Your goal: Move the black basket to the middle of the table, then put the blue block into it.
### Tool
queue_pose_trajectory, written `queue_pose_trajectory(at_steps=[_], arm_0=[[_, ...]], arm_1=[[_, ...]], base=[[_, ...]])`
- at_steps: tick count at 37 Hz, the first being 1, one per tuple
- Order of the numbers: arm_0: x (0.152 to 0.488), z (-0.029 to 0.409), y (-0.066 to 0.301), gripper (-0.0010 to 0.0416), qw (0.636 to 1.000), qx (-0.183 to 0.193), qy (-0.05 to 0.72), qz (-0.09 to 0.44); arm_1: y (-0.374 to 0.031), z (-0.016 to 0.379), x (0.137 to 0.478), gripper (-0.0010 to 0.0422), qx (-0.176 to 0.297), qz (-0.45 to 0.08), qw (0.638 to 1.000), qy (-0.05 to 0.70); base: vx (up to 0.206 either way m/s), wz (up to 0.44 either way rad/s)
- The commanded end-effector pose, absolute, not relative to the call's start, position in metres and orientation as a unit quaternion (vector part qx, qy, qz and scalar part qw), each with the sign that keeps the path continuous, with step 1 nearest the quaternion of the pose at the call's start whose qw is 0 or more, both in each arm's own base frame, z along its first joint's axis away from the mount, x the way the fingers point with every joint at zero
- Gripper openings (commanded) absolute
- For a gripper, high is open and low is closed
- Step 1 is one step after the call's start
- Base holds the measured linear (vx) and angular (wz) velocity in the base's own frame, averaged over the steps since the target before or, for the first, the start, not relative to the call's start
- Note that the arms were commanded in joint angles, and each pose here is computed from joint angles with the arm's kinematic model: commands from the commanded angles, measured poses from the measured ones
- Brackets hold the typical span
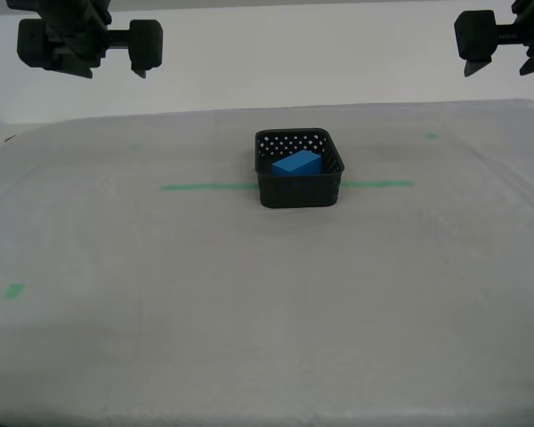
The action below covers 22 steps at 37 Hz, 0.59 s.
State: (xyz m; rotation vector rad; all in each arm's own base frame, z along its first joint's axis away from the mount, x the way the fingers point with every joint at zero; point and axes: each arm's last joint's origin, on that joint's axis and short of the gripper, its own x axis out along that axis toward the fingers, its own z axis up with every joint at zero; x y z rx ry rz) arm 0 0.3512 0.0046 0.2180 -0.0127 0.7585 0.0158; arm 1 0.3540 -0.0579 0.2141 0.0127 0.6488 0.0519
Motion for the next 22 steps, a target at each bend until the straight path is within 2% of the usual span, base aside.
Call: queue_pose_trajectory(at_steps=[1, 22], arm_0=[[0.3513, 0.2183, 0.0049, 0.0399, 0.929, -0.006, 0.37, 0.008], [0.3513, 0.2183, 0.0049, 0.0399, 0.929, -0.006, 0.37, 0.008]], arm_1=[[-0.0578, 0.2145, 0.3542, 0.04, 0.007, 0.027, 0.948, 0.317], [-0.0577, 0.2145, 0.3542, 0.04, 0.007, 0.027, 0.948, 0.317]], base=[[0.0, 0.0], [0.0, 0.0]])
